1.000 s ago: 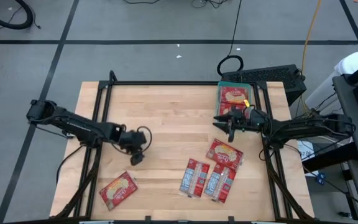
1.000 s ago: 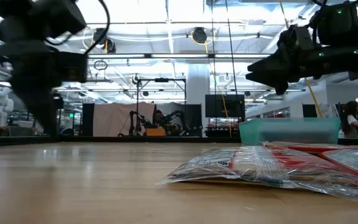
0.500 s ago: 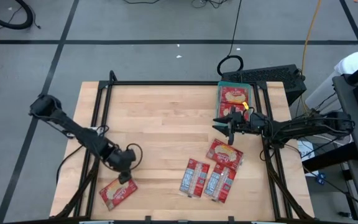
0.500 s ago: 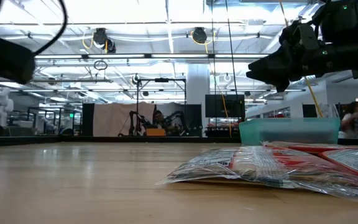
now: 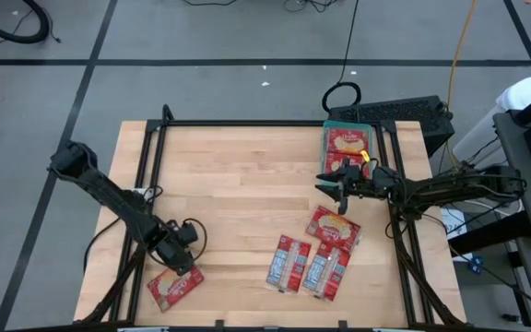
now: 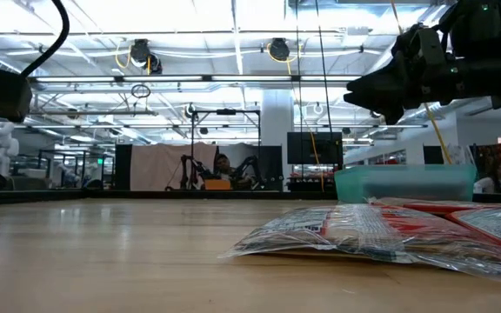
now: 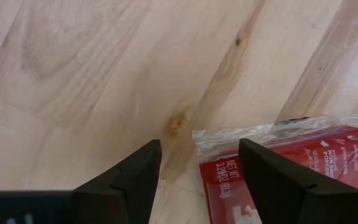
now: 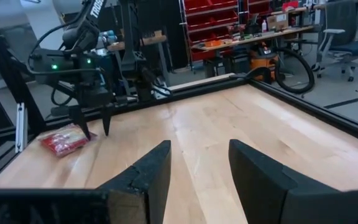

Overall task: Sort popcorn bags into baskets
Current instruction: Put the red popcorn bag into the green bin

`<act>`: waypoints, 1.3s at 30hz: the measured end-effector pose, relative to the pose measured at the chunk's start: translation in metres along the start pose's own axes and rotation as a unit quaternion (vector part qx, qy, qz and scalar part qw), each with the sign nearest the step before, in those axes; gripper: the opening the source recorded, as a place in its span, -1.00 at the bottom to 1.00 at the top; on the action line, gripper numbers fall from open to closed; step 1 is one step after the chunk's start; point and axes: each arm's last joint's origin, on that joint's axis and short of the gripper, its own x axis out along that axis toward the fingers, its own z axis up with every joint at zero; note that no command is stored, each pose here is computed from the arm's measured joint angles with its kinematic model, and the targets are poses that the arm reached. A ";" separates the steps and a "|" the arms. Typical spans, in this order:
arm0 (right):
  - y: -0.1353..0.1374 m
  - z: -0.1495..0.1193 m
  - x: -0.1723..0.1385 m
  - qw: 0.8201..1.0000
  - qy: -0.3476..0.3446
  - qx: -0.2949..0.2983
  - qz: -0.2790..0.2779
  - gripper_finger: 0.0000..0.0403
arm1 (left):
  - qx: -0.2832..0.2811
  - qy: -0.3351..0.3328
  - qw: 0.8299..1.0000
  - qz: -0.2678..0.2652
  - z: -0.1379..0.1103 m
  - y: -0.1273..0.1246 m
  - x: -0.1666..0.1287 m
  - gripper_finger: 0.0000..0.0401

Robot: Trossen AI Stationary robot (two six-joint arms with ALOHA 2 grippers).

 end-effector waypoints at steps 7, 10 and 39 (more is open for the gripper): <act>0.000 0.000 0.000 1.000 -0.002 -0.006 0.000 -0.24 | 0.029 0.000 1.000 -0.001 -0.001 -0.002 0.004 0.00; -0.001 0.001 0.000 1.000 -0.007 -0.013 -0.015 -0.24 | 0.064 -0.002 0.998 -0.016 0.000 -0.004 0.005 -0.31; -0.003 0.003 0.001 0.998 -0.030 0.017 -0.060 -0.24 | 0.186 -0.288 0.935 0.090 0.107 0.046 -0.038 -0.99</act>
